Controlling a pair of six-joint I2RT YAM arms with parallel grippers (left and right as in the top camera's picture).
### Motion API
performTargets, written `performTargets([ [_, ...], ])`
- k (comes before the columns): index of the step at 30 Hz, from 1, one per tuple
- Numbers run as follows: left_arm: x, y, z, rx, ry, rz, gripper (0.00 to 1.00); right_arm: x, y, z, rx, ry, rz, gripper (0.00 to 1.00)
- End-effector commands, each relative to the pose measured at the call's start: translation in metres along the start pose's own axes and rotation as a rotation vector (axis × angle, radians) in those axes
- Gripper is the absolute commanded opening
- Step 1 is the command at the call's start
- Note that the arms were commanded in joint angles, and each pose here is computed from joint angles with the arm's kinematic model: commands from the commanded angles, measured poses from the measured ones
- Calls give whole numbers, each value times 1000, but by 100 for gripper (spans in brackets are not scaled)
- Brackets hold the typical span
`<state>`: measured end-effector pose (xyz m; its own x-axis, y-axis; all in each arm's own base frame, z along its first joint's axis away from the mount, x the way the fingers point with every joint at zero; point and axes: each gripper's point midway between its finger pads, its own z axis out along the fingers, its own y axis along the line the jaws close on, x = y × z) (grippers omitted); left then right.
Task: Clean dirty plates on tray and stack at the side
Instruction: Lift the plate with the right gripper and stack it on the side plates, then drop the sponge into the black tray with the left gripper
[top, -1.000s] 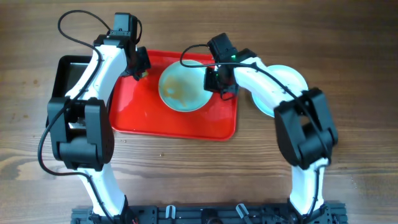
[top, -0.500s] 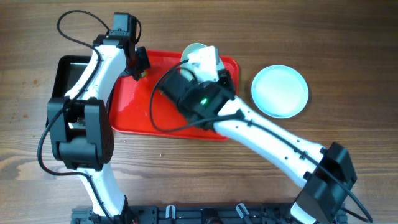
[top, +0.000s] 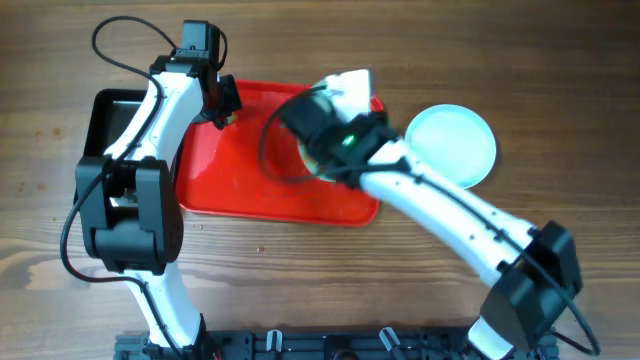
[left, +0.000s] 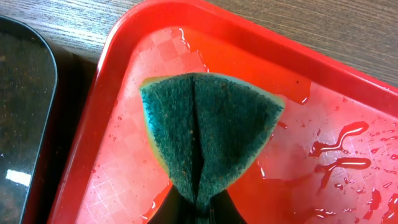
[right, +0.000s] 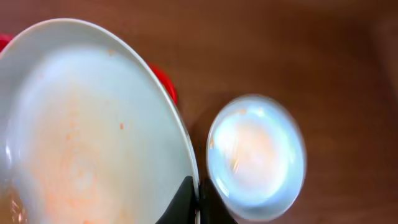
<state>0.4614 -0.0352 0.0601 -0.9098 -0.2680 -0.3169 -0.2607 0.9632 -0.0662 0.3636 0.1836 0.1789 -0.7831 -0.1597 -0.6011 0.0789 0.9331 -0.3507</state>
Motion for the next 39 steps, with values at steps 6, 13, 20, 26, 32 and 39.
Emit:
performTargets([
  [6,-1,2,4,8,4,-14,4,23,-109,62,-295,412,314,4],
  [13,-6,0,4,14,-13,-15,4,87,-186,114,-174,560,529,4],
  [20,-13,27,-28,-9,-36,-27,4,119,-185,139,-126,570,572,18],
  [26,-30,102,-77,-87,-113,-175,4,106,-168,138,-254,543,561,99],
  [32,-25,147,-55,-135,-57,-267,4,49,-131,116,-452,414,430,99],
  [39,-2,182,-10,-287,51,-372,14,36,-89,98,-514,375,326,100],
])
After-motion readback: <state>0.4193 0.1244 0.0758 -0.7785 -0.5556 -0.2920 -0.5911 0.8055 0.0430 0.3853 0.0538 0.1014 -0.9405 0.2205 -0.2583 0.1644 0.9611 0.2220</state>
